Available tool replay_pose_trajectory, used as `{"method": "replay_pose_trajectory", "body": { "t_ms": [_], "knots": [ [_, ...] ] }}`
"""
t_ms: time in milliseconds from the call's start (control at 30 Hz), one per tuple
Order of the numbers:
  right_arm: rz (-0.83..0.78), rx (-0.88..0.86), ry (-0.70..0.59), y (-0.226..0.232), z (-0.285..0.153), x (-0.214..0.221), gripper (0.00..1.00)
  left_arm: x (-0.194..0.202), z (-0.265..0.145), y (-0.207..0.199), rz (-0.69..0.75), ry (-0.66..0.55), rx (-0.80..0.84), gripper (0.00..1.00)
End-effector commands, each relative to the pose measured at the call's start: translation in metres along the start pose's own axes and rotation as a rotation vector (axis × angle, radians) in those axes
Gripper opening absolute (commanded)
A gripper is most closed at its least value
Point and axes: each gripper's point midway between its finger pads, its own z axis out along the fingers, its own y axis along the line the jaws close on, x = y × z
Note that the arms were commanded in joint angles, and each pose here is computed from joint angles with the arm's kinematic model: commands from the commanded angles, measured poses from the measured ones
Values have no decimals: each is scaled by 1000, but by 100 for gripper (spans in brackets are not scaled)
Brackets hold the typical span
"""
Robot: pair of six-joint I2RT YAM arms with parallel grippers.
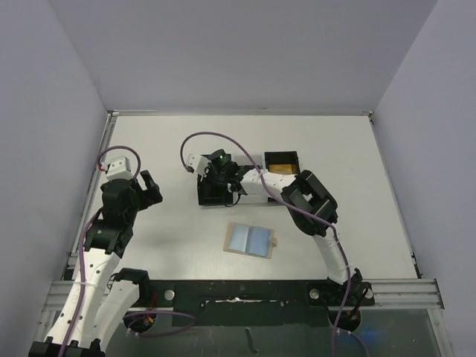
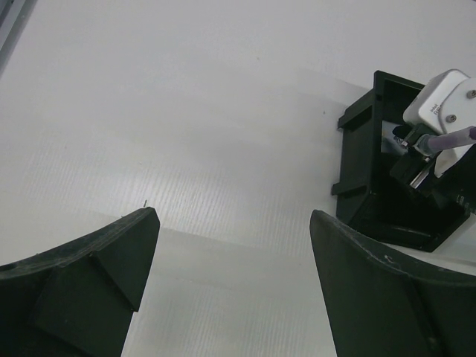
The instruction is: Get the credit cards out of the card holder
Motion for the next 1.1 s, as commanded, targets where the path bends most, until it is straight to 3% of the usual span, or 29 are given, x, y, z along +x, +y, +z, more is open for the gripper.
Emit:
{"method": "replay_pose_trajectory", "body": {
  "t_ms": [0,167,333,433,533,600,667,800,967,1067],
  "knots": [
    [92,70,-203,-45,-46,-74,40,-16,-2,-9,-13,-43,40,84],
    [188,123,-371,-67,-98,-113,45,-11,1,-15,-2,-21,73,84],
    [393,239,-499,-87,-164,-116,54,-4,3,-27,6,14,139,84],
    [661,292,-506,-90,-200,-92,74,-1,4,-36,11,30,187,84],
    [1023,421,-329,-90,-224,-25,99,4,6,-44,21,53,232,84],
    [1172,435,-175,-78,-236,28,98,9,7,-52,30,77,277,84],
    [1317,368,-134,-55,-244,60,98,13,8,-60,37,99,318,84],
    [1396,177,-272,-13,-265,63,98,22,10,-73,57,142,393,81],
    [1567,240,-89,30,-276,103,98,49,13,-91,101,261,461,73],
    [1596,242,-76,51,-280,101,99,70,5,-113,131,337,526,69]
  ]
}}
